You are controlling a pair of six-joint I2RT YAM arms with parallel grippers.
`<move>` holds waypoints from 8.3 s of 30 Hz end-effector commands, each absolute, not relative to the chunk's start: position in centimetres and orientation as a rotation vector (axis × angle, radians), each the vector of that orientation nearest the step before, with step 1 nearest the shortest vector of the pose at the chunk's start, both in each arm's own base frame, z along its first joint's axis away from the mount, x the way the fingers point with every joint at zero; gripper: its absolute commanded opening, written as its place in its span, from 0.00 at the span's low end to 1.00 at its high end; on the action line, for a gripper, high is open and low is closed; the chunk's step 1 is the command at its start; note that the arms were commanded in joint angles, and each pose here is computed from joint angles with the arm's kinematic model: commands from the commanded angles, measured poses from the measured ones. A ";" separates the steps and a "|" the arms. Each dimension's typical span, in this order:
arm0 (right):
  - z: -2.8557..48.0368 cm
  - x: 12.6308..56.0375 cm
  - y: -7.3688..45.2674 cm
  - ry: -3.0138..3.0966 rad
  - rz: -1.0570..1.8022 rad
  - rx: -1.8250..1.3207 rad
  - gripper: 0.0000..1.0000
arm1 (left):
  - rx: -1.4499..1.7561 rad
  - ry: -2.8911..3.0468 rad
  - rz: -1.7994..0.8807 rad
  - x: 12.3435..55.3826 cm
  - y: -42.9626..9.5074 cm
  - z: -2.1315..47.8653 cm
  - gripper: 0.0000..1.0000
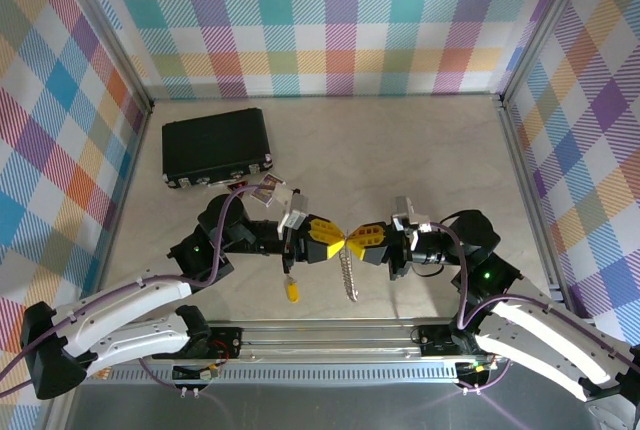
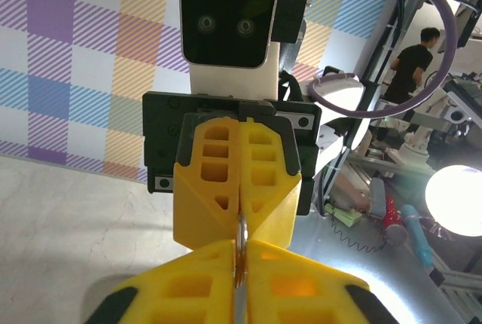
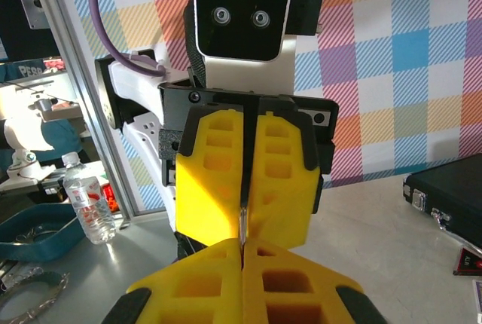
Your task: Put the keys on the keyring
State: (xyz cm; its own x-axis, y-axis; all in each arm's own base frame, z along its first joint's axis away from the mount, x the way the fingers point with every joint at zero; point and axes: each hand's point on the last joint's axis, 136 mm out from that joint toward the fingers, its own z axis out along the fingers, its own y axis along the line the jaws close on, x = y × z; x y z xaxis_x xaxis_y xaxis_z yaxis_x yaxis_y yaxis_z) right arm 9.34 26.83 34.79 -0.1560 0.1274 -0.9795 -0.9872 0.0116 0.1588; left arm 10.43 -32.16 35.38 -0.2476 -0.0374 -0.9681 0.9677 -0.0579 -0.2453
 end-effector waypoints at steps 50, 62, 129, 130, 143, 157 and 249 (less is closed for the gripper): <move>30.8 8.6 28.1 1.537 1.236 -1.339 0.38 | 1.577 1.740 -1.123 8.2 -29.9 30.8 0.00; 29.6 8.1 29.2 1.547 1.285 -1.381 0.30 | 1.601 1.725 -1.132 8.0 -30.3 30.8 0.00; 36.2 6.9 27.9 1.122 1.382 -1.099 0.00 | 1.144 1.331 -1.309 9.6 -31.3 38.1 0.00; 36.1 7.1 27.9 1.141 1.368 -1.099 0.00 | 1.156 1.337 -1.294 9.6 -31.2 38.0 0.00; 34.0 8.2 28.0 1.334 1.237 -1.170 0.19 | 1.368 1.445 -1.192 9.3 -31.7 36.6 0.00; 34.0 8.6 27.7 1.347 1.209 -1.149 0.09 | 1.466 1.503 -1.146 9.1 -31.6 35.5 0.00; 32.6 9.8 26.4 1.425 1.074 -1.119 0.36 | 1.499 1.592 -1.043 10.1 -31.3 33.6 0.00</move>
